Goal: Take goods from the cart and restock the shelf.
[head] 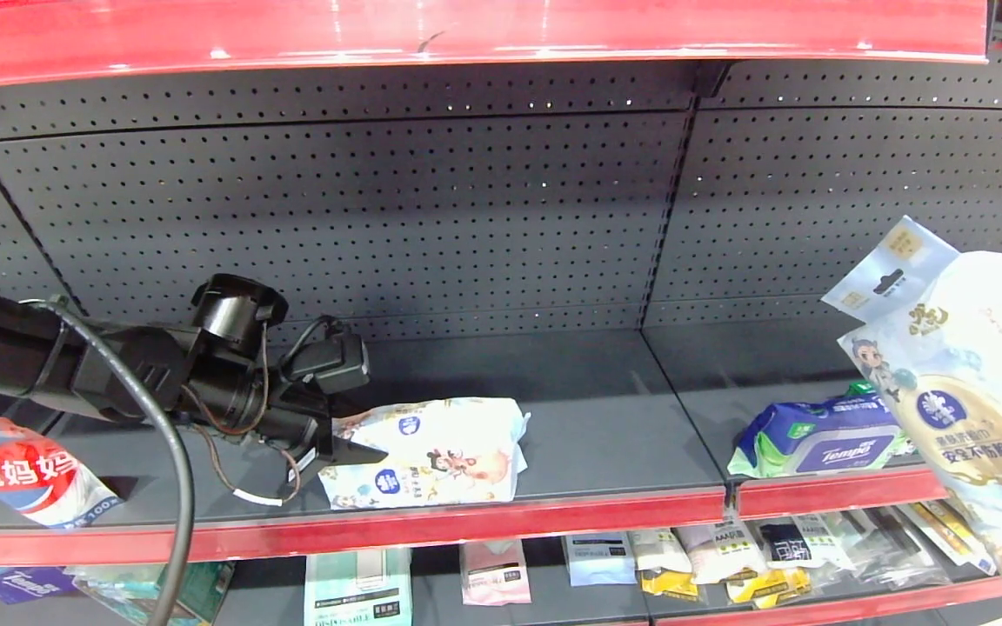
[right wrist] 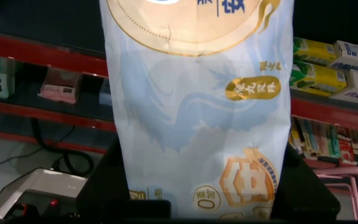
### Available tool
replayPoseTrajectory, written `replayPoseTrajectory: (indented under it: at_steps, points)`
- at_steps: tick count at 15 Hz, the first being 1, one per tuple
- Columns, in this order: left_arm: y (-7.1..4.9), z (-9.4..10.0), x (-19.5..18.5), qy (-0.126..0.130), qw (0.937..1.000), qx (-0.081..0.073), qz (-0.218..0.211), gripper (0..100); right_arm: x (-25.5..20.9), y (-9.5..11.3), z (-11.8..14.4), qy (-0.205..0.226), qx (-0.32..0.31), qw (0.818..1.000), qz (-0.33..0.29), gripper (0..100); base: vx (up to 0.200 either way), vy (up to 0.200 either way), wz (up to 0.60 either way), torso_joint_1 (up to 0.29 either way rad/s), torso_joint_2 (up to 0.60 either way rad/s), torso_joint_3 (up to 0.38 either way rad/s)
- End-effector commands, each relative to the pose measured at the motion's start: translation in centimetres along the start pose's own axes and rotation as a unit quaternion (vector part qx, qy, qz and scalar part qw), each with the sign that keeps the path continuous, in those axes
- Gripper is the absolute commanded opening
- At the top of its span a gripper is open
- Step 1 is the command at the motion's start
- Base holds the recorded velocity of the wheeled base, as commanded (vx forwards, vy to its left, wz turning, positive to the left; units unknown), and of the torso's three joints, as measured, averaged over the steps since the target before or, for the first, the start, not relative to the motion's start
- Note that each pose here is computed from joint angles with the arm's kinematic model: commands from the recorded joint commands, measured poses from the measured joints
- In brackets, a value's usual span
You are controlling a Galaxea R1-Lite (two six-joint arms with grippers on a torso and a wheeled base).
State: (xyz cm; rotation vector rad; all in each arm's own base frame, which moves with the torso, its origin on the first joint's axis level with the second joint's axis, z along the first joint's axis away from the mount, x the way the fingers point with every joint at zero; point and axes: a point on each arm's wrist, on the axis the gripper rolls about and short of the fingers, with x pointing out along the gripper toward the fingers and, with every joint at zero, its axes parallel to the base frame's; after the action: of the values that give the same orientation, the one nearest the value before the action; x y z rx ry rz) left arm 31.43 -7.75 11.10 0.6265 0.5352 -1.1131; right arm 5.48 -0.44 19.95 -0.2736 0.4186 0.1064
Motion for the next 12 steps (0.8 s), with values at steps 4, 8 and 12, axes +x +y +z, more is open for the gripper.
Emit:
replayPoseTrajectory:
  at_steps: [4, 8, 12]
  points:
    - [0.6, -0.1, 0.4, 0.000, 1.0000, 0.000, 0.003, 0, 0.1, 0.0, 0.0, 0.003, -0.001, 1.000, 0.001, 0, 0.000, 0.000, 0.00, 0.000, 0.00, 0.000]
    - [-0.2, -0.6, 0.5, 0.004, 0.9999, 0.006, -0.011, 0, 0.2, -0.1, 0.2, 0.004, 0.000, 1.000, 0.001, 0, 0.000, 0.000, 0.00, 0.000, 0.00, 0.000]
    - [-0.4, -0.6, 0.3, -0.001, 0.9999, 0.006, -0.016, 0, 0.4, -0.2, 0.3, 0.009, 0.000, 1.000, -0.002, 0, 0.000, 0.000, 0.00, 0.000, 0.00, 0.000]
